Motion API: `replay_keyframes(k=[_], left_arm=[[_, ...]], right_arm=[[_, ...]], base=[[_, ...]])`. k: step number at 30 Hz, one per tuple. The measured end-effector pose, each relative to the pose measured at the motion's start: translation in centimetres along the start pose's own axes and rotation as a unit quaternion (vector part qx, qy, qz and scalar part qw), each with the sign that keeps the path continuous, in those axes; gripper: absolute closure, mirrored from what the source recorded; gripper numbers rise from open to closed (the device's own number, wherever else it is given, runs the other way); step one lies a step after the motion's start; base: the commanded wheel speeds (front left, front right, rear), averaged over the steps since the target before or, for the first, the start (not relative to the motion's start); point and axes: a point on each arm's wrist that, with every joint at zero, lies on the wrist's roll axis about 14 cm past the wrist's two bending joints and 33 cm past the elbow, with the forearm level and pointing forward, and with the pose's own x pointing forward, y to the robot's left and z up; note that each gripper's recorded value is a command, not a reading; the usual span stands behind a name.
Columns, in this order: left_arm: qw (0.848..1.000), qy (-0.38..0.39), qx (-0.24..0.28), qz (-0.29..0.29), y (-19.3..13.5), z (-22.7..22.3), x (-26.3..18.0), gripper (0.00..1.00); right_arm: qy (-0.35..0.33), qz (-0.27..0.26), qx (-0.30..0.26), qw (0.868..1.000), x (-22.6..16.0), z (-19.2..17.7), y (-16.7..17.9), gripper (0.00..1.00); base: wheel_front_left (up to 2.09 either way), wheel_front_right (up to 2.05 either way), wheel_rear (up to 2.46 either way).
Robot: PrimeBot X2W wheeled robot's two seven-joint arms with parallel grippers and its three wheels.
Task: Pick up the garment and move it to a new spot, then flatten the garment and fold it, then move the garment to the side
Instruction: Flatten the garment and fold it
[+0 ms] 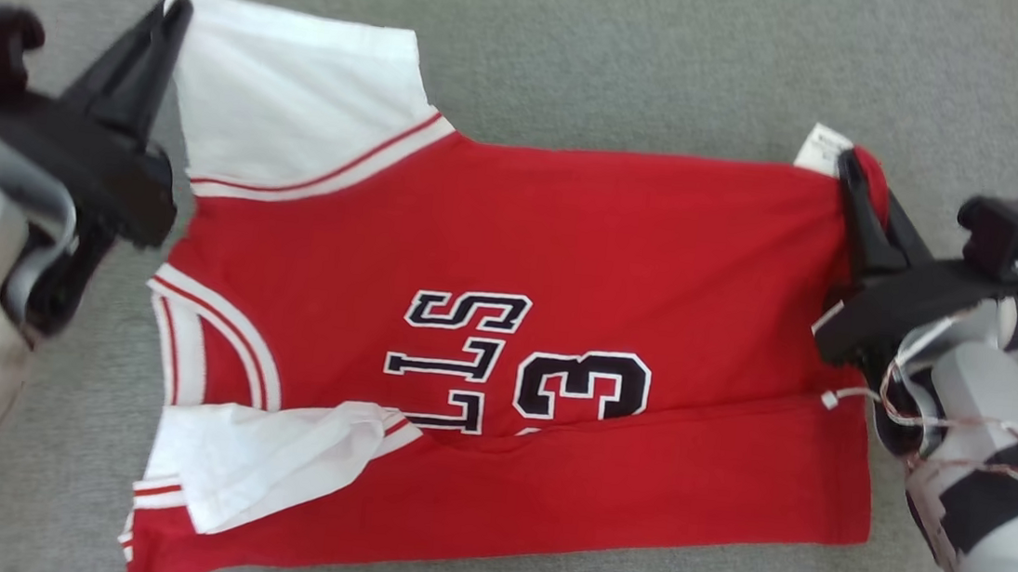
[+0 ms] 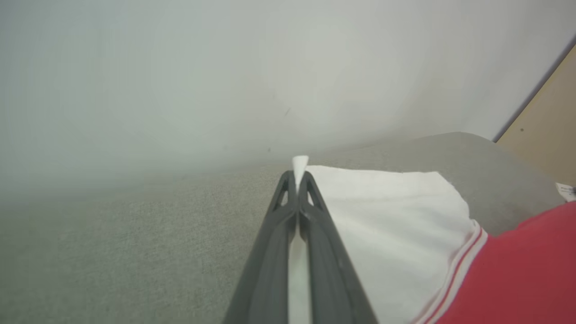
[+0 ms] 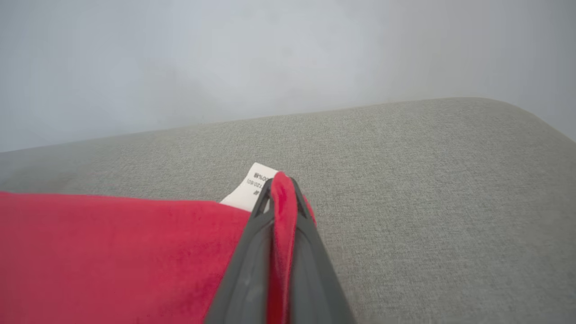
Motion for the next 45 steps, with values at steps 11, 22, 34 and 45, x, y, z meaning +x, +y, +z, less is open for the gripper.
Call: replay_keyframes(k=[11,22,34,45], left_arm=[[0.998,-0.026,-0.039,0.038,-2.9,-1.7,-9.7,1.0],[0.988,0.014,-0.121,0.095,-5.5,-7.2,-16.8,1.0],[0.979,-0.068,-0.102,0.162,-3.3,-3.6,-18.3,0.0],[0.965,-0.106,0.022,0.24,0.3,-0.7,-20.6,0.0]], right_arm=[[-0.044,0.014,0.006,0.999,-3.7,0.3,1.2,1.0],[-0.036,0.0,0.036,0.999,-8.7,-2.9,2.7,1.0],[-0.056,-0.035,0.039,0.997,-11.2,-1.8,0.6,0.0],[0.037,-0.063,0.067,0.995,-10.0,-6.7,-0.6,0.0]], base=[[0.0,0.0,0.0],[0.0,0.0,0.0],[0.0,0.0,0.0],[0.0,0.0,0.0]])
